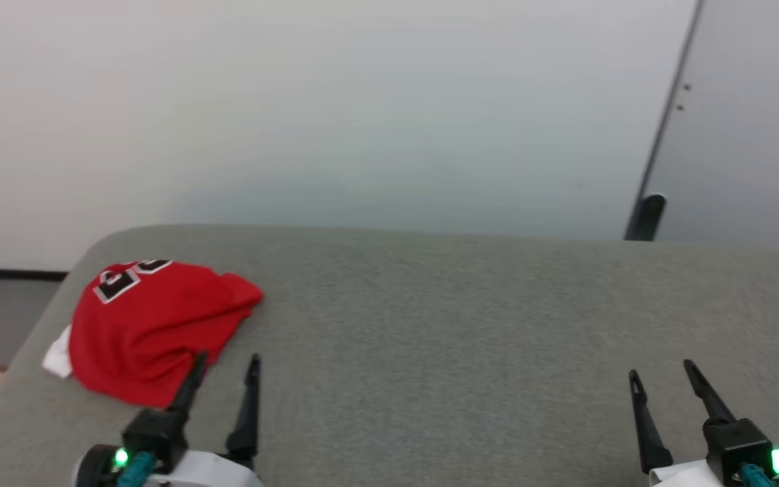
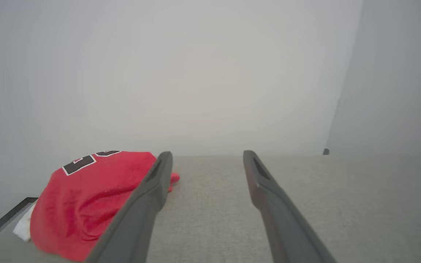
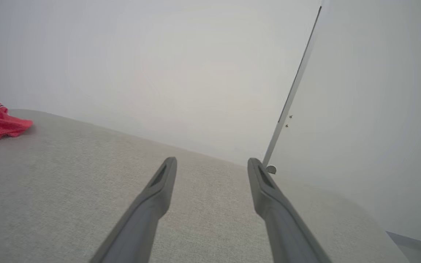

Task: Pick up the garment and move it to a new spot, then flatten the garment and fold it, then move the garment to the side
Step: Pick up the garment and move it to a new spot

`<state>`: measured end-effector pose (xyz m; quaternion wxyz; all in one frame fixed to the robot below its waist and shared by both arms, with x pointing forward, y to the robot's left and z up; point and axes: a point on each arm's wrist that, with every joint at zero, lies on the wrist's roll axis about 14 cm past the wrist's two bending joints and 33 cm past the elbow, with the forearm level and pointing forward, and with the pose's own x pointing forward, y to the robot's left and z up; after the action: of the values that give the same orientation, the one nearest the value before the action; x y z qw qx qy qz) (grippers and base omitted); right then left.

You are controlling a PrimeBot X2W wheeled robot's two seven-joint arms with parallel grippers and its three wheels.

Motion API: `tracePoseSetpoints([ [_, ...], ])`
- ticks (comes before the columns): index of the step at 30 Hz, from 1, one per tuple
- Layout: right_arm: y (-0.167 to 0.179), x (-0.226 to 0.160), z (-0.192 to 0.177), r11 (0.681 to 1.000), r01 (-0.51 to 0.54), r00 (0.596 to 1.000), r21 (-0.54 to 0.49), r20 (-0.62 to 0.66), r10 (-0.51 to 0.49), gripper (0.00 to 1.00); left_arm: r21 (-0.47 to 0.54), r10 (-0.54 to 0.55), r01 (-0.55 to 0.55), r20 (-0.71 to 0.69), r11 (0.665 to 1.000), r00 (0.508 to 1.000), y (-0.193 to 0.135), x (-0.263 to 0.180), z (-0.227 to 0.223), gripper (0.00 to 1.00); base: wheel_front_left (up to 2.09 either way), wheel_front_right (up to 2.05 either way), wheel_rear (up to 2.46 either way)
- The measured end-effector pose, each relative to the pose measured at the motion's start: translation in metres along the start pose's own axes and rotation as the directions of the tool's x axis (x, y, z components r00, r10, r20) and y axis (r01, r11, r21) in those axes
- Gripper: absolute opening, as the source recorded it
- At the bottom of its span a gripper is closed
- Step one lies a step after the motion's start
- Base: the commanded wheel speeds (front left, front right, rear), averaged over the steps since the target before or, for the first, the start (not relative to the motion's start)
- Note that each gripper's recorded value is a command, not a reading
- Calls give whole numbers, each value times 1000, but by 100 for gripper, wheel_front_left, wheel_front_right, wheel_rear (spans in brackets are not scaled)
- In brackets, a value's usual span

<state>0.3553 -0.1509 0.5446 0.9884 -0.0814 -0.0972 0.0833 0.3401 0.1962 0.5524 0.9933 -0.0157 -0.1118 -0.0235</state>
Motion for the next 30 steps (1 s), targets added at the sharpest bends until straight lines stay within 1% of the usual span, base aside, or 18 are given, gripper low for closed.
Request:
tracePoseSetpoints([
  [3,19,7,2,998,-59,998,8,7,59,100,15,87,-87,-7,996,996,27,-11,-1,100,0,0,0],
  [8,56,18,8,985,-168,986,32,28,167,100,46,223,-222,-11,974,975,72,-37,0,100,0,0,0],
  [12,87,25,14,965,-259,965,51,47,257,100,71,311,-310,1,948,950,103,-61,6,100,0,0,0],
  [15,112,31,22,942,-330,943,52,71,326,100,83,375,-375,15,923,927,123,-81,11,100,0,0,0],
  [19,137,41,33,916,-399,914,44,103,393,100,73,452,-453,31,889,892,142,-102,16,100,0,0,0],
  [22,148,47,34,904,-426,901,44,105,420,100,62,484,-484,20,873,875,148,-112,13,100,0,0,0],
  [25,154,48,31,896,-441,895,48,96,435,100,11,515,-515,-31,857,857,153,-117,1,100,0,0,0],
  [28,154,49,27,896,-442,895,50,87,437,100,-7,499,-499,-42,866,866,161,-100,12,100,0,0,0],
  [30,152,49,26,899,-435,899,44,83,431,100,-12,468,-470,-77,882,880,163,-87,16,100,0,0,0],
])
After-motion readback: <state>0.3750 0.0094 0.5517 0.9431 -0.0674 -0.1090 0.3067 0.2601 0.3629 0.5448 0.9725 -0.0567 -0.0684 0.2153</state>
